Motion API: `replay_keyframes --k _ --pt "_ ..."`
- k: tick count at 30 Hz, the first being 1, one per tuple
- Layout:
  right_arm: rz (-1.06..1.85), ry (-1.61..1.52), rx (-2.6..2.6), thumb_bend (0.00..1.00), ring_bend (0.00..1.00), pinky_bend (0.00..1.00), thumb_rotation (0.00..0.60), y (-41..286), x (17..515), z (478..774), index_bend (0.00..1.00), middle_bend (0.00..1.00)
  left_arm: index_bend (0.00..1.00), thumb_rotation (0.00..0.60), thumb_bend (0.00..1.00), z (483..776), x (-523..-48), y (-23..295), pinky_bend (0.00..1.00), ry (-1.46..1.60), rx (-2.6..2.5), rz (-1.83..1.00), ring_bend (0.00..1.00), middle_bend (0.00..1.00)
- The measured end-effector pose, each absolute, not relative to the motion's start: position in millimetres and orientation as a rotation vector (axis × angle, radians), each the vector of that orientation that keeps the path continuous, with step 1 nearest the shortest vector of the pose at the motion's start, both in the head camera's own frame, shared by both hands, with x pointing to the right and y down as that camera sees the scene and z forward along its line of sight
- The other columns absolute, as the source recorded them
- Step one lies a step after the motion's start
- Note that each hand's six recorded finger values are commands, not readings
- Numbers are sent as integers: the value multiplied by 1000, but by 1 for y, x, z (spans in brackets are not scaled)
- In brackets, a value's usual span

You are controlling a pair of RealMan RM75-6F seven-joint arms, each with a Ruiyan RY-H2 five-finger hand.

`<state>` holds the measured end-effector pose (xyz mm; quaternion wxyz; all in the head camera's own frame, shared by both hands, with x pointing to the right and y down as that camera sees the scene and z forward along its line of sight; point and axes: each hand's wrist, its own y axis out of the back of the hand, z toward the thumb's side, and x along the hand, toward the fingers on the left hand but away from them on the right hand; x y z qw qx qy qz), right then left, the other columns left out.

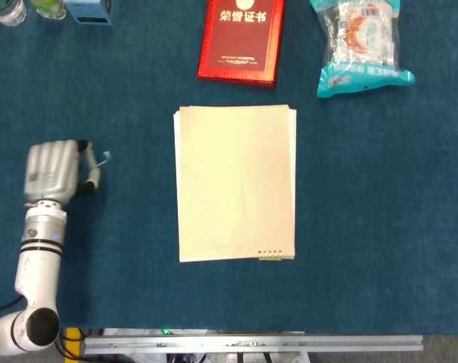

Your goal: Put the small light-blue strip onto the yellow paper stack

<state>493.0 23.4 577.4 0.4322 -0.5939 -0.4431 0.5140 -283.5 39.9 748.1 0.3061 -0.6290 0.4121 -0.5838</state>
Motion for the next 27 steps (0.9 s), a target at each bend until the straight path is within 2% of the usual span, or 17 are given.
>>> replay_keyframes --k 11,27 --pt "1276 -1103 -1483 88 119 225 600 24 489 577 155 262 601 600 401 727 -204 35 1000 838 -1763 -1181 1000 1000" --pt "1280 -1115 -1481 89 119 225 600 27 492 574 155 262 601 600 400 748 -138 48 1000 592 -1816 -1085 1000 1000"
